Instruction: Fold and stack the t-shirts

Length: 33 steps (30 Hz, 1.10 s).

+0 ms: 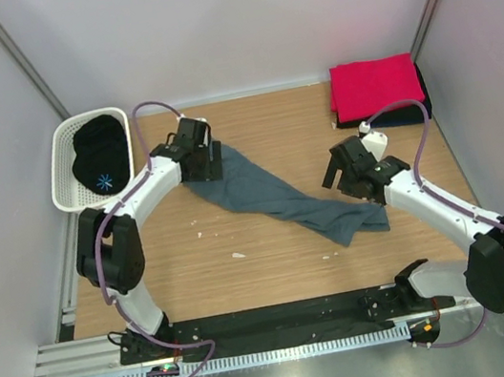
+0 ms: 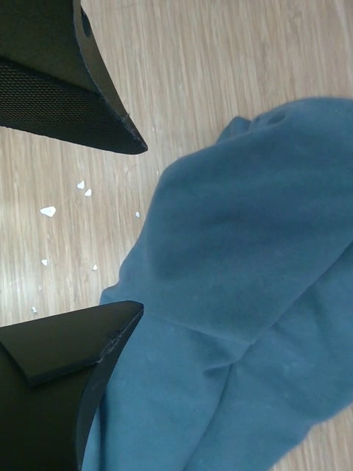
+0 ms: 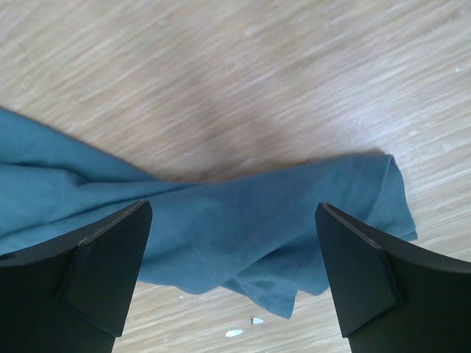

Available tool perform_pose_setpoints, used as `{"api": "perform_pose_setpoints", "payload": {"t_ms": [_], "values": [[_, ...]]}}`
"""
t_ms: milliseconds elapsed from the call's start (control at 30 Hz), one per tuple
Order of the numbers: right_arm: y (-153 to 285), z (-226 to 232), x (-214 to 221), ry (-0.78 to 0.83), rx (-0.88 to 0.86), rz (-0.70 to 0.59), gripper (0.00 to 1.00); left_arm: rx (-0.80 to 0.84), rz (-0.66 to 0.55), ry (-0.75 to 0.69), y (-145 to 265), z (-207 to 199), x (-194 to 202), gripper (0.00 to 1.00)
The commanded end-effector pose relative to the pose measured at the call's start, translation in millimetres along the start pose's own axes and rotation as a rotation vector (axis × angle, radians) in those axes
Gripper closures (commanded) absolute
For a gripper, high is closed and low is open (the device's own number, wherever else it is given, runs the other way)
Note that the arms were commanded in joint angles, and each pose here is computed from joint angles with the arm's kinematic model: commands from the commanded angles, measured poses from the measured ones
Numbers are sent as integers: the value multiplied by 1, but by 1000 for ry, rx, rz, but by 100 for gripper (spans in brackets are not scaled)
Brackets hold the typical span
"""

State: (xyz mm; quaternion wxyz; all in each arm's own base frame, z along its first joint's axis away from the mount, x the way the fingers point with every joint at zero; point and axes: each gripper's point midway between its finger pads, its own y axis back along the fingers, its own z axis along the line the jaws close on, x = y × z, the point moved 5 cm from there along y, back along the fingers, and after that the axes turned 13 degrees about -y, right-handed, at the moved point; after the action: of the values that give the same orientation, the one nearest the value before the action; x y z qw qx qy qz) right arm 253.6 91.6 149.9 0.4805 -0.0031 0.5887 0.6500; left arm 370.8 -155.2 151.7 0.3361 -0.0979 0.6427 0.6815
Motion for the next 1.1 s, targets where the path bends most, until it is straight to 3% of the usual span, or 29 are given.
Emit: {"api": "perform_pose_setpoints", "payload": {"t_ms": [0, 267, 600, 833, 967, 1067], "values": [[-1, 3, 3, -51, -21, 11, 1, 24, 18, 2, -23, -7, 12, 19], [-7, 6, 0, 30, 4, 10, 0, 75, -52, 229, -52, 9, 12, 22], [1, 11, -2, 58, -39, 26, 0, 200, -155, 366, -59, 20, 15, 17], [12, 5, 5, 51, -64, 74, 1, 285, -219, 439, -65, 33, 16, 20], [24, -5, 12, 49, -60, 123, 1, 305, -261, 436, -69, 32, 11, 34], [33, -14, 24, 56, -81, 183, 1, 311, -279, 436, -72, 32, 8, 53]]}}
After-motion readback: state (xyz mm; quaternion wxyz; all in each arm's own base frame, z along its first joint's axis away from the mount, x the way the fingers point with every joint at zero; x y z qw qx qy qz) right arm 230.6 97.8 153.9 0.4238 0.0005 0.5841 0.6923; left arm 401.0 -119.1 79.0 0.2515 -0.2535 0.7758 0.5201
